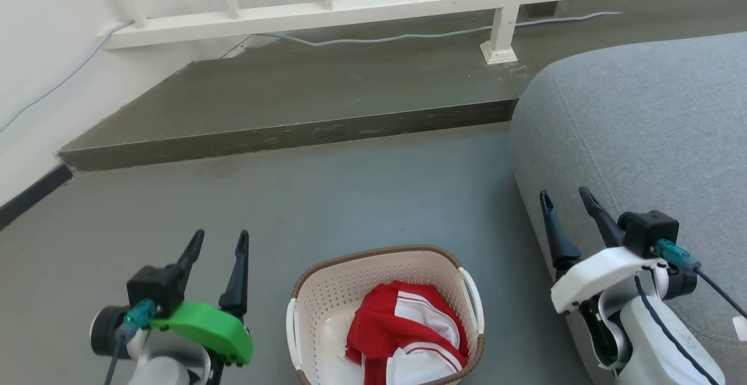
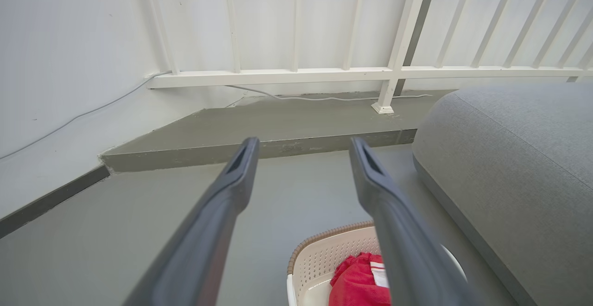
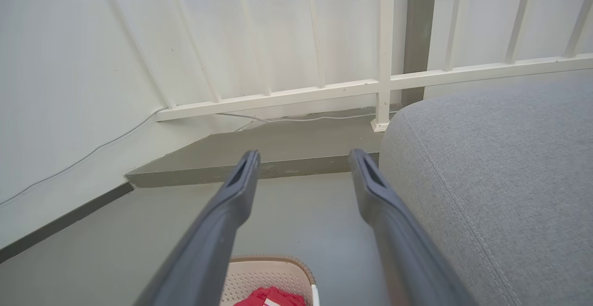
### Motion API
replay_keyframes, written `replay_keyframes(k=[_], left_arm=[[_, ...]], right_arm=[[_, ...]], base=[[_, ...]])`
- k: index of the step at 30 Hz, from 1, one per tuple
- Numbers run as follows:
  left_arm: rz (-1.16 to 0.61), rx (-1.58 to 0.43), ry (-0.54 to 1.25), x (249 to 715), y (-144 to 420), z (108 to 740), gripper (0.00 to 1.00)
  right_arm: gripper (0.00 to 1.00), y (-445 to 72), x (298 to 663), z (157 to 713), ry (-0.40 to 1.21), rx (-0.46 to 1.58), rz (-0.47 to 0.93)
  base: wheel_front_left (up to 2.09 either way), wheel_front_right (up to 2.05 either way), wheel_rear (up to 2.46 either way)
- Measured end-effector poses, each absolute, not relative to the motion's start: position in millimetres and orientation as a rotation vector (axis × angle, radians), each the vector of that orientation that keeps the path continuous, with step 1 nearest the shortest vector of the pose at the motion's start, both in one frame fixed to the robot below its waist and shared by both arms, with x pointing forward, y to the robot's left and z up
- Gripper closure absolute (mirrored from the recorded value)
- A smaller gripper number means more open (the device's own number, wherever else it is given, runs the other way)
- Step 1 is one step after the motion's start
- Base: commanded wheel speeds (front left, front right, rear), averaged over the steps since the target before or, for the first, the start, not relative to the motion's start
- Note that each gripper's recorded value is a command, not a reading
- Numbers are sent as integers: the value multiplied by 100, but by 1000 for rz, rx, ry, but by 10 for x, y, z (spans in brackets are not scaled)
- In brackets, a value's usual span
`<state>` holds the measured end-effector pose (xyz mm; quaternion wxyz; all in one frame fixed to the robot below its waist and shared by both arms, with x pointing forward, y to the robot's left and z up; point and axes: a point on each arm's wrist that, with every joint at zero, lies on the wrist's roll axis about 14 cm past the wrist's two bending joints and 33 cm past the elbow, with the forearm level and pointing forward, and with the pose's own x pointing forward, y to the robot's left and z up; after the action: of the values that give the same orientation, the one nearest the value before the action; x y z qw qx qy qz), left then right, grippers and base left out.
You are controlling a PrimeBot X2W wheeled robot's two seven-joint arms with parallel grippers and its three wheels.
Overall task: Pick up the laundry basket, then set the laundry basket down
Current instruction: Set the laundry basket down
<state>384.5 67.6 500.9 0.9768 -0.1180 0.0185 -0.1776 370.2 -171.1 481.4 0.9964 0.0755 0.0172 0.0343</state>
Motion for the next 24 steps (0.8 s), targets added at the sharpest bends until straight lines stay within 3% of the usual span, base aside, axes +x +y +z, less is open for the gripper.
replay_keyframes(k=[24], left_arm=[[-241,-245,47,3484,967,4869,0]], right_arm=[[0,-1685,3373,4823,10,179,32]], base=[[0,0,0]])
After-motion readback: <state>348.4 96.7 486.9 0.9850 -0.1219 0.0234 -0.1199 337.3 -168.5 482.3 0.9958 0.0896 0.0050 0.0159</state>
